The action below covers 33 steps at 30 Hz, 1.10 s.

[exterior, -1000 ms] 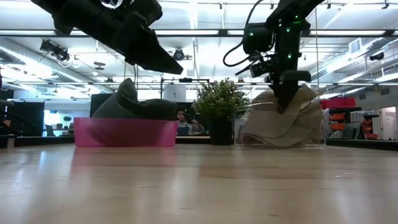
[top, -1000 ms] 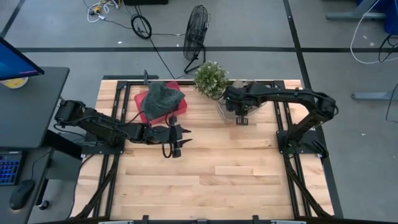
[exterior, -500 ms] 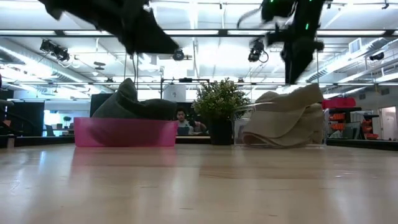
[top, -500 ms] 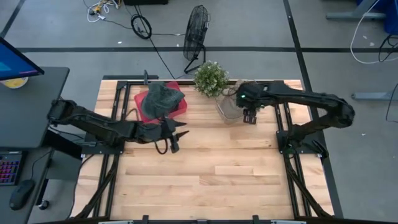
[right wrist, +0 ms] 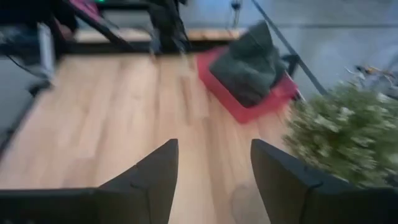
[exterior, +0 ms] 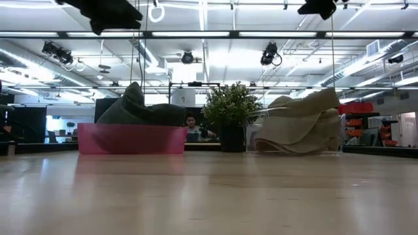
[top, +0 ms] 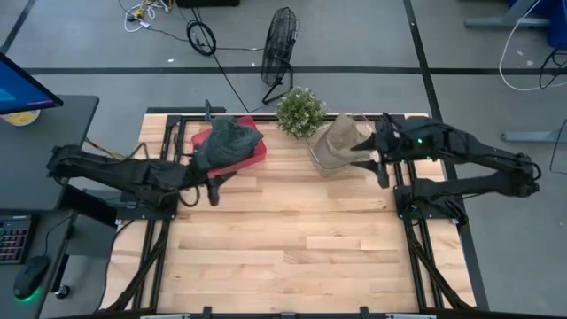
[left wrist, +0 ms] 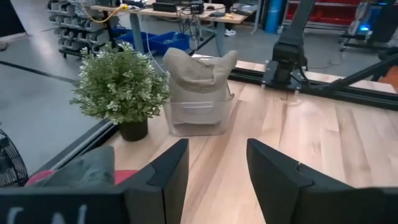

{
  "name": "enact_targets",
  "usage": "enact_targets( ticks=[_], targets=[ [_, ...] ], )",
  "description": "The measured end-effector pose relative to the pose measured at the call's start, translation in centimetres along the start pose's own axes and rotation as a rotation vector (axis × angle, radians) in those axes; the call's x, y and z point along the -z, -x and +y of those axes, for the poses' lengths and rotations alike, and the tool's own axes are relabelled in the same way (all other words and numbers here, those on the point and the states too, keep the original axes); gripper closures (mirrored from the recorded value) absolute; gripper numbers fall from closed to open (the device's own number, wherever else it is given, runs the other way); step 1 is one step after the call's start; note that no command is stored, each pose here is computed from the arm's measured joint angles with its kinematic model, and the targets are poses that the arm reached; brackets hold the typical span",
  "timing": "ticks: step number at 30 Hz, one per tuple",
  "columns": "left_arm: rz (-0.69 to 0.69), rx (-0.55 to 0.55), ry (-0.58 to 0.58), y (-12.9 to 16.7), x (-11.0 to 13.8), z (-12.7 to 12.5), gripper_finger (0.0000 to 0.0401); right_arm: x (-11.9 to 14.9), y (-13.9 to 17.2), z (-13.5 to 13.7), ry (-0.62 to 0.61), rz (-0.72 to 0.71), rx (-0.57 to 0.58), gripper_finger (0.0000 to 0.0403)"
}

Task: Pick & Place hat
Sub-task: Return to Home Position

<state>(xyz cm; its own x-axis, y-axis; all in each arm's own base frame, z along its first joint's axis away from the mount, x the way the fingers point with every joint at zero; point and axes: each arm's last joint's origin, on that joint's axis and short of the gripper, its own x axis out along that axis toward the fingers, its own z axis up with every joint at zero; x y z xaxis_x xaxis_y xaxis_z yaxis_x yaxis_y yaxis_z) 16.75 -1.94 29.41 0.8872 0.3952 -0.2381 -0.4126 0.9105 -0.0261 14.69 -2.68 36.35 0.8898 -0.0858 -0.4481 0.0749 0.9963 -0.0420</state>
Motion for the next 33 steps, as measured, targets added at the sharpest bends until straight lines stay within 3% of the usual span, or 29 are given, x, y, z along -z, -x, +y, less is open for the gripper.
enact_targets(
  ticks=[7, 17, 26, 33],
  targets=[
    [0.004, 0.001, -0.005, 2.2, 0.0, 1.6, 0.0236, 3.5, -0.9, 0.6, -0.048, -0.103, -0.021, 0.0197],
    [0.078, -0.015, -0.032, 2.7, 0.8, 2.1, 0.0236, 8.7, -3.0, 1.1, -0.049, -0.225, -0.079, 0.0197],
    [0.033, -0.008, -0.034, 5.3, 1.1, 4.1, 0.0236, 11.9, -2.6, 1.4, -0.077, -0.317, -0.091, 0.0197],
    [-0.025, 0.009, 0.016, 4.8, 5.8, 4.7, 0.0236, 14.0, -2.7, 1.5, -0.072, -0.440, -0.090, 0.0197]
  ],
)
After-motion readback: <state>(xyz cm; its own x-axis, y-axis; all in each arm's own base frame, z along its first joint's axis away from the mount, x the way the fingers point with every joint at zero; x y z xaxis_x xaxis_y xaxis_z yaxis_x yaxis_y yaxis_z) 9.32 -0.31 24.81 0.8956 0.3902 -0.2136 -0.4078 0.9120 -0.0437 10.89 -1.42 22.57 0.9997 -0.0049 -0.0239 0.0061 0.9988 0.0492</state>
